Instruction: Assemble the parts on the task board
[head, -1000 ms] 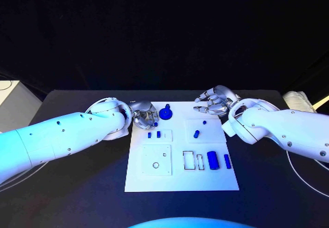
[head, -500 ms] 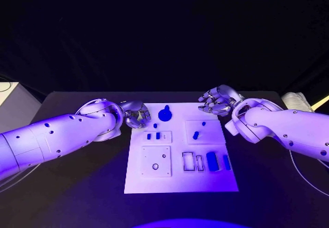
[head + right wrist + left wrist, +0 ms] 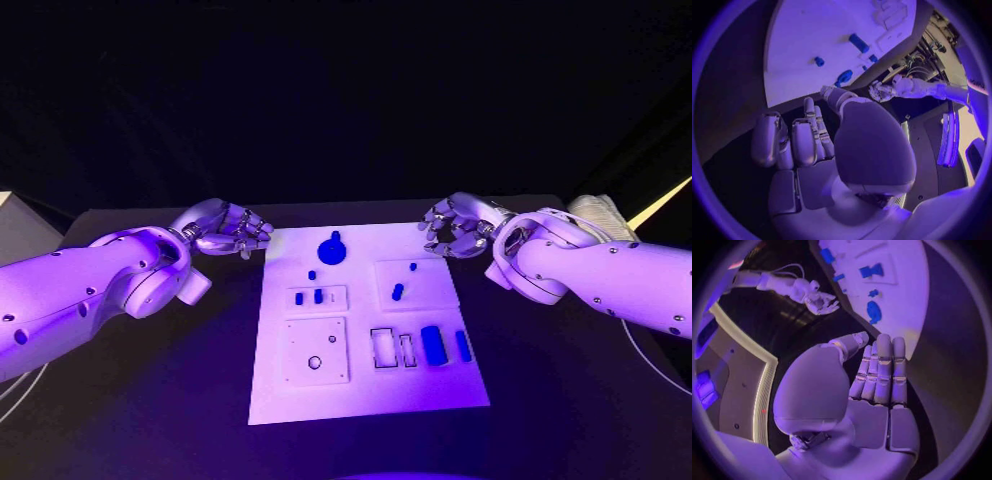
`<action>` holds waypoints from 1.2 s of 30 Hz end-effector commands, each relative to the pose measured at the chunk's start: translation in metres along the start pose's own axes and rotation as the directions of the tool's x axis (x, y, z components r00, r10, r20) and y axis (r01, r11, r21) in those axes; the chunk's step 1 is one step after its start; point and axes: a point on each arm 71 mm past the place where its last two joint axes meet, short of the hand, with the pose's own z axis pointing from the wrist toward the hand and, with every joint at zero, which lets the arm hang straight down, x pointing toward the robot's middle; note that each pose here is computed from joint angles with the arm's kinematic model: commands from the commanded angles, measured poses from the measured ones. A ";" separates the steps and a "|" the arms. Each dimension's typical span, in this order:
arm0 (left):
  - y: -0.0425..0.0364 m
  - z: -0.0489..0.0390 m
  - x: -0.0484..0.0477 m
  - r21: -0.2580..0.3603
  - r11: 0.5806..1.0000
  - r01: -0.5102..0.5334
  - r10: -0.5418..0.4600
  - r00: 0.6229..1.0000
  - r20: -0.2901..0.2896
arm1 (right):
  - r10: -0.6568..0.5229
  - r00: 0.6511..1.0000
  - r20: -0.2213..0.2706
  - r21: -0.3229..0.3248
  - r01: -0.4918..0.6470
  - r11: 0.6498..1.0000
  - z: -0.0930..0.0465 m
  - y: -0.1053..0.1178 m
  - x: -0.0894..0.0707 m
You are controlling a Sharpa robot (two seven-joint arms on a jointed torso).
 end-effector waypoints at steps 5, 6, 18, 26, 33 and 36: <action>-0.0114 -0.0113 0.0035 0.085 0.884 0.460 -0.459 0.888 -0.036 | -0.262 0.964 -0.035 -0.080 0.259 0.963 -0.002 0.005 0.021; -0.0126 -0.0130 0.0045 0.090 0.877 0.472 -0.470 0.882 -0.043 | -0.279 0.960 -0.034 -0.084 0.275 0.958 -0.002 0.006 0.024; -0.0175 -0.0198 0.0090 0.114 0.859 0.499 -0.494 0.867 -0.068 | -0.326 0.943 -0.060 -0.098 0.319 0.943 0.002 0.019 0.046; -0.0182 -0.0205 0.0101 0.113 0.859 0.500 -0.495 0.866 -0.069 | -0.327 0.942 -0.076 -0.105 0.319 0.942 0.003 0.026 0.053; -0.0185 -0.0205 0.0109 0.110 0.859 0.500 -0.495 0.866 -0.071 | -0.343 0.936 -0.084 -0.097 0.335 0.937 0.005 0.026 0.055; -0.0184 -0.0206 0.0109 0.110 0.859 0.500 -0.495 0.866 -0.071 | -0.351 0.932 -0.085 -0.096 0.343 0.934 0.005 0.026 0.056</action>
